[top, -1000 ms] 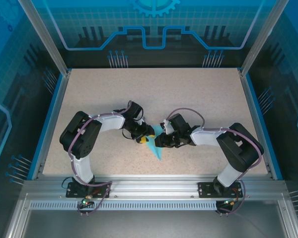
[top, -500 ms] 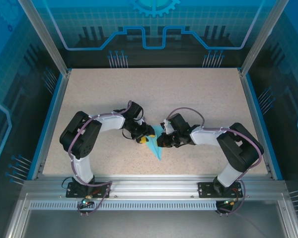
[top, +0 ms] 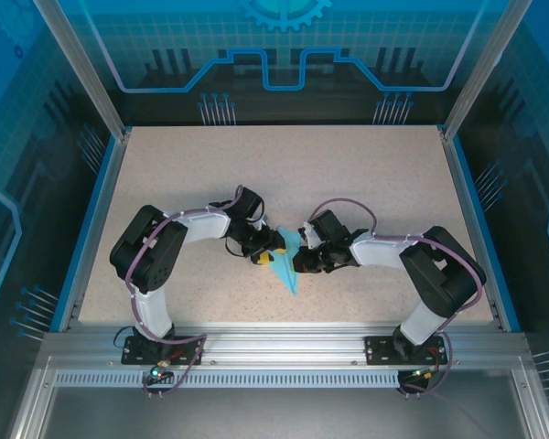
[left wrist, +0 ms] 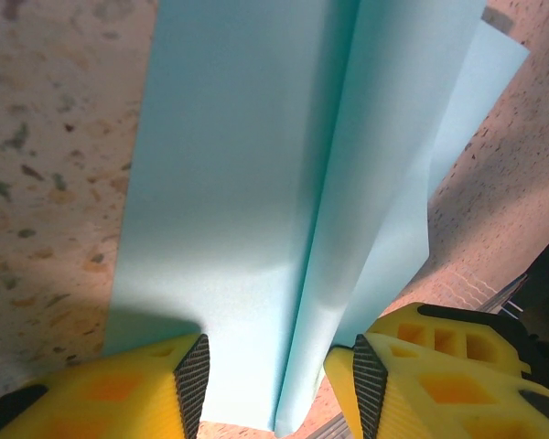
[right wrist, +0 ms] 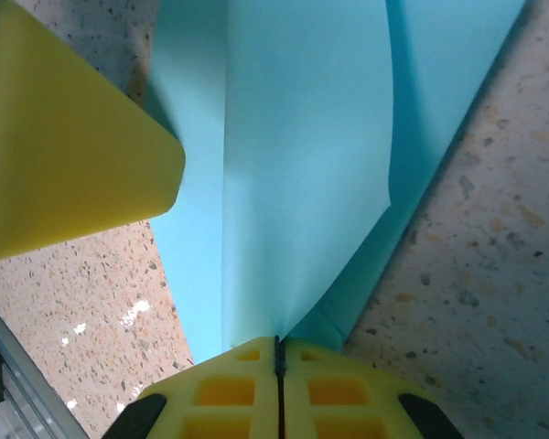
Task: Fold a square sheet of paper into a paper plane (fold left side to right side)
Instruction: Fourth fold the wing at the center of the table.
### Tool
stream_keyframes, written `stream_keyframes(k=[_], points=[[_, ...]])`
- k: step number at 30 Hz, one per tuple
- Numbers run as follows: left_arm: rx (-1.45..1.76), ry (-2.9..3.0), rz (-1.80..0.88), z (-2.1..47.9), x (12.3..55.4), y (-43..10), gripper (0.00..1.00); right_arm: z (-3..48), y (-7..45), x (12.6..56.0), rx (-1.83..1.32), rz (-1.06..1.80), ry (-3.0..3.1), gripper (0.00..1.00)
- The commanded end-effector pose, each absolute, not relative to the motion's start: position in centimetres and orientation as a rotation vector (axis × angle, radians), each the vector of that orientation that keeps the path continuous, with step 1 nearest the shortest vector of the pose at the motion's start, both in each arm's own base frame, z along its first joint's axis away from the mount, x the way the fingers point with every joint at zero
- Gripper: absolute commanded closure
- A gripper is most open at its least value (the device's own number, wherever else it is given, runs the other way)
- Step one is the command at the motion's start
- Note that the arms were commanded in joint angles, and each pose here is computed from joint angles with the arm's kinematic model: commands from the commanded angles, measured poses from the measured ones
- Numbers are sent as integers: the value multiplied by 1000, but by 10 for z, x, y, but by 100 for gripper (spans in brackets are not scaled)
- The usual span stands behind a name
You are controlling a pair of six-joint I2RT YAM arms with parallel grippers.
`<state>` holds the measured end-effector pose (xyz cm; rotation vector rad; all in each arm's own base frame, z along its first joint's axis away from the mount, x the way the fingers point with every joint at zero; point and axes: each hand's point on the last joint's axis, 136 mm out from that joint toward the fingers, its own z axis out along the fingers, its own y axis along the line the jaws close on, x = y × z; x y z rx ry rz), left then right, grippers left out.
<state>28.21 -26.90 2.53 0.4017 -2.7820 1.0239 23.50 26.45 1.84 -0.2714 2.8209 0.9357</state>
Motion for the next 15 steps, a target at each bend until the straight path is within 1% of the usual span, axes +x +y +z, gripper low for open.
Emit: stream_keyframes(k=[1,15], points=[[414,-2802,898,13,273,-258,50,16,259,238,-264,896,2846,93],[413,-2800,898,12,272,-258,50,14,257,241,-262,863,2857,92]])
